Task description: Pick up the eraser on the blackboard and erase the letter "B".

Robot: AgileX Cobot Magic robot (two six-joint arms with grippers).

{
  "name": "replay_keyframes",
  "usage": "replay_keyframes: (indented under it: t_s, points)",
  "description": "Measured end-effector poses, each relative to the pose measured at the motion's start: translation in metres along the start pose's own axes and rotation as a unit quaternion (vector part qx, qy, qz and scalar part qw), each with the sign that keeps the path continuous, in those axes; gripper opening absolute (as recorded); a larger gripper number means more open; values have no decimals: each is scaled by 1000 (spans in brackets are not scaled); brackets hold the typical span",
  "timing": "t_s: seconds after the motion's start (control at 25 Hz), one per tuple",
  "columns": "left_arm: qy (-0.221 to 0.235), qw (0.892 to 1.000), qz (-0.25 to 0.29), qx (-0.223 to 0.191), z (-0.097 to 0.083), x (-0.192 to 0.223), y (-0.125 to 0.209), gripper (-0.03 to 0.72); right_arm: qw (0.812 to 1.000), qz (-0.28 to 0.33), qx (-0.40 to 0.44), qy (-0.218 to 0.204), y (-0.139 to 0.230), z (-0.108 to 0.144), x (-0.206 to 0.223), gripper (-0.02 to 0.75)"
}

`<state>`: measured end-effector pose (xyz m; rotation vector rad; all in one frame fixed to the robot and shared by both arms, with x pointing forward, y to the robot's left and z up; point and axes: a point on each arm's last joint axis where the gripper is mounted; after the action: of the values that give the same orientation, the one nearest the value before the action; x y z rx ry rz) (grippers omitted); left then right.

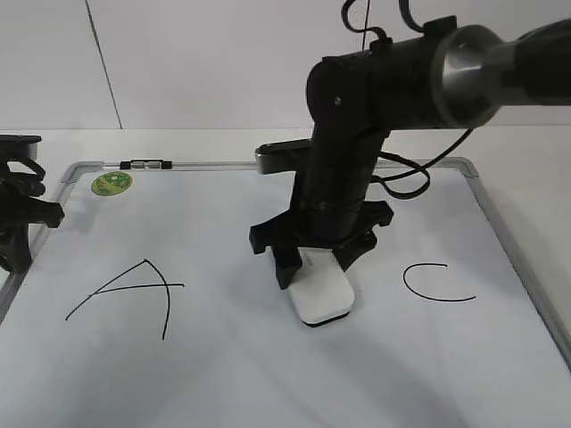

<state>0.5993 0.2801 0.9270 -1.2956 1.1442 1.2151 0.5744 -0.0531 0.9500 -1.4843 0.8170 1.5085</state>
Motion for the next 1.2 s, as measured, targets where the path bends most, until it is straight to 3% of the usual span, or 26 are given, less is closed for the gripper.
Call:
replay_keyframes:
  t_s: [0.2,0.4,0.84,1.2]
  points:
    - [0,1000,0,0,0,0,0,19,1000,8,-4,-1,-1,5,1,543]
    - [1,1000,0,-1,0,0,0,19,1000,9,11,10,-2,-6,0,543]
    - [2,1000,-2,-2,0,0,0,19,994,14,111,17,-7,-86,-7,543]
    - [2,1000,-2,-2,0,0,0,19,993,17,113,7,-12,-90,-12,541]
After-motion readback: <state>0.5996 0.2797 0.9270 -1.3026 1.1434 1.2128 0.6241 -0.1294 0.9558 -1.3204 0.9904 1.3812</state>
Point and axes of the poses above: a point on each arm's last joint axis where the gripper is mounted, x pointing out along that axis toward the gripper, z along the wrist's bending axis when the last joint is at zero, y = z × x, and after that the axes turned 5 degrees about -x, right-handed
